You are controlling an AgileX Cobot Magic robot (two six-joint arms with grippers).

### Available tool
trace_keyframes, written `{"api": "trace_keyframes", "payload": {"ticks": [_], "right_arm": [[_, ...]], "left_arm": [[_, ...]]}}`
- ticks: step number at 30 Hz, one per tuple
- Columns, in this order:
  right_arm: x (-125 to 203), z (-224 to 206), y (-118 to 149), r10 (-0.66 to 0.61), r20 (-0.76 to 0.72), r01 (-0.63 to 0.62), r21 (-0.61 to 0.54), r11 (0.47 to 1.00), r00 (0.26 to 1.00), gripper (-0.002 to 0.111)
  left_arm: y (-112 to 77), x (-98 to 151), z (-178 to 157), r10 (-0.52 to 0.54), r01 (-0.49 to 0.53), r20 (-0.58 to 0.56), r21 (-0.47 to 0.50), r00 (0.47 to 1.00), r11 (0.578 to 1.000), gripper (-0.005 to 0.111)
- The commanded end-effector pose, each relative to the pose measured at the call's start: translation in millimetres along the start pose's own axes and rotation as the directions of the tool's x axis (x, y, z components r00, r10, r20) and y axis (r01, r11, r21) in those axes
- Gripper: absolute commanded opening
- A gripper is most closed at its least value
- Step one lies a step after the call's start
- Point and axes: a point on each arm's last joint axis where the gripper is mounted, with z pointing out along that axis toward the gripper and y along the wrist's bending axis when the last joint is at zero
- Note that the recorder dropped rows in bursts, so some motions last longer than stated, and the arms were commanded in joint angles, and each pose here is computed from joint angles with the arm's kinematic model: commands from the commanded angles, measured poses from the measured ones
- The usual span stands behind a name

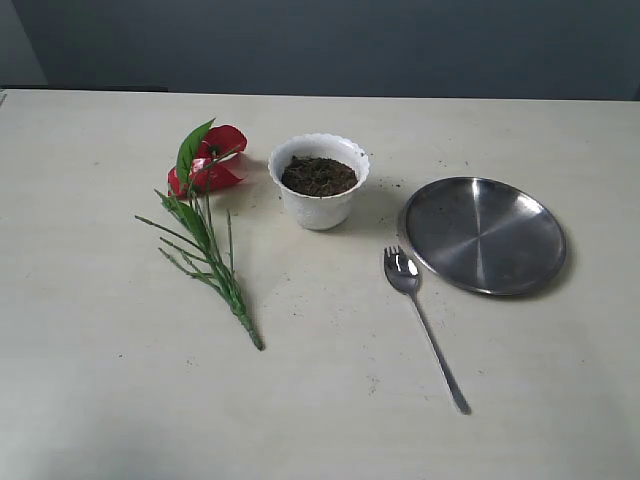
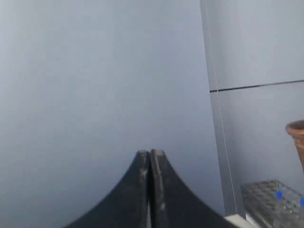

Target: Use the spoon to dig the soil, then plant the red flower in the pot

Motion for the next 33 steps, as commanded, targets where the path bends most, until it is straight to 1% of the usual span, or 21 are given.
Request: {"api": "trace_keyframes", "payload": {"ticks": [1, 5, 7, 12, 14, 16, 18, 20, 22, 26, 27, 30, 33], "right_arm": [[-9.4, -1.2, -1.5, -0.002, 0.111, 0.0, 0.017, 1.0, 0.994, -0.001], [-20.0, -3.0, -2.7, -0.005, 0.227, -0.002, 0.03, 1.0, 0.974, -0.001], [-25.9, -4.6, -3.5, 0.017, 0.293, -0.027, 0.033, 0.999, 0.956, -0.001], [-31.8, -6.6, -4.2, 0.087, 0.359, -0.098, 0.013, 0.995, 0.929, -0.001], [-36.5, -8.6, -4.7, 0.091, 0.411, -0.104, 0.011, 0.994, 0.907, -0.001], [-41.5, -11.3, -7.8, 0.079, 0.469, -0.11, 0.039, 0.993, 0.88, -0.001], [-46.7, -14.7, -11.5, 0.096, 0.533, -0.148, 0.057, 0.987, 0.841, -0.001], [-49.9, -16.7, -11.0, 0.14, 0.568, -0.184, 0.021, 0.983, 0.811, -0.001], [-53.6, -14.2, -6.3, 0.175, 0.543, -0.189, -0.031, 0.981, 0.822, -0.001], [-78.4, -5.7, 8.6, 0.18, 0.428, -0.144, -0.116, 0.983, 0.886, -0.001], [-83.6, -3.8, 11.2, 0.167, 0.383, -0.13, -0.119, 0.984, 0.909, -0.001], [-106.7, 1.9, 19.0, 0.062, 0.264, -0.034, -0.111, 0.993, 0.963, -0.001], [-133.2, 12.3, 22.3, 0.039, 0.16, -0.025, -0.088, 0.996, 0.986, -0.001]], "left_arm": [[0.1, 0.9, 0.1, 0.006, -0.006, 0.007, -0.002, 1.0, 1.0, 0.0], [0.1, 0.9, 0.1, 0.006, -0.006, 0.007, -0.002, 1.0, 1.0, 0.0], [0.1, 0.9, 0.1, 0.006, -0.006, 0.007, -0.002, 1.0, 1.0, 0.0], [0.1, 0.9, 0.1, 0.006, -0.006, 0.007, -0.002, 1.0, 1.0, 0.0], [0.1, 0.9, 0.1, 0.006, -0.006, 0.007, -0.002, 1.0, 1.0, 0.0], [0.1, 0.9, 0.1, 0.006, -0.006, 0.007, -0.002, 1.0, 1.0, 0.0], [0.1, 0.9, 0.1, 0.006, -0.006, 0.007, -0.002, 1.0, 1.0, 0.0], [0.1, 0.9, 0.1, 0.006, -0.006, 0.007, -0.002, 1.0, 1.0, 0.0], [0.1, 0.9, 0.1, 0.006, -0.006, 0.007, -0.002, 1.0, 1.0, 0.0], [0.1, 0.9, 0.1, 0.006, -0.006, 0.007, -0.002, 1.0, 1.0, 0.0], [0.1, 0.9, 0.1, 0.006, -0.006, 0.007, -0.002, 1.0, 1.0, 0.0], [0.1, 0.9, 0.1, 0.006, -0.006, 0.007, -0.002, 1.0, 1.0, 0.0], [0.1, 0.9, 0.1, 0.006, -0.006, 0.007, -0.002, 1.0, 1.0, 0.0]]}}
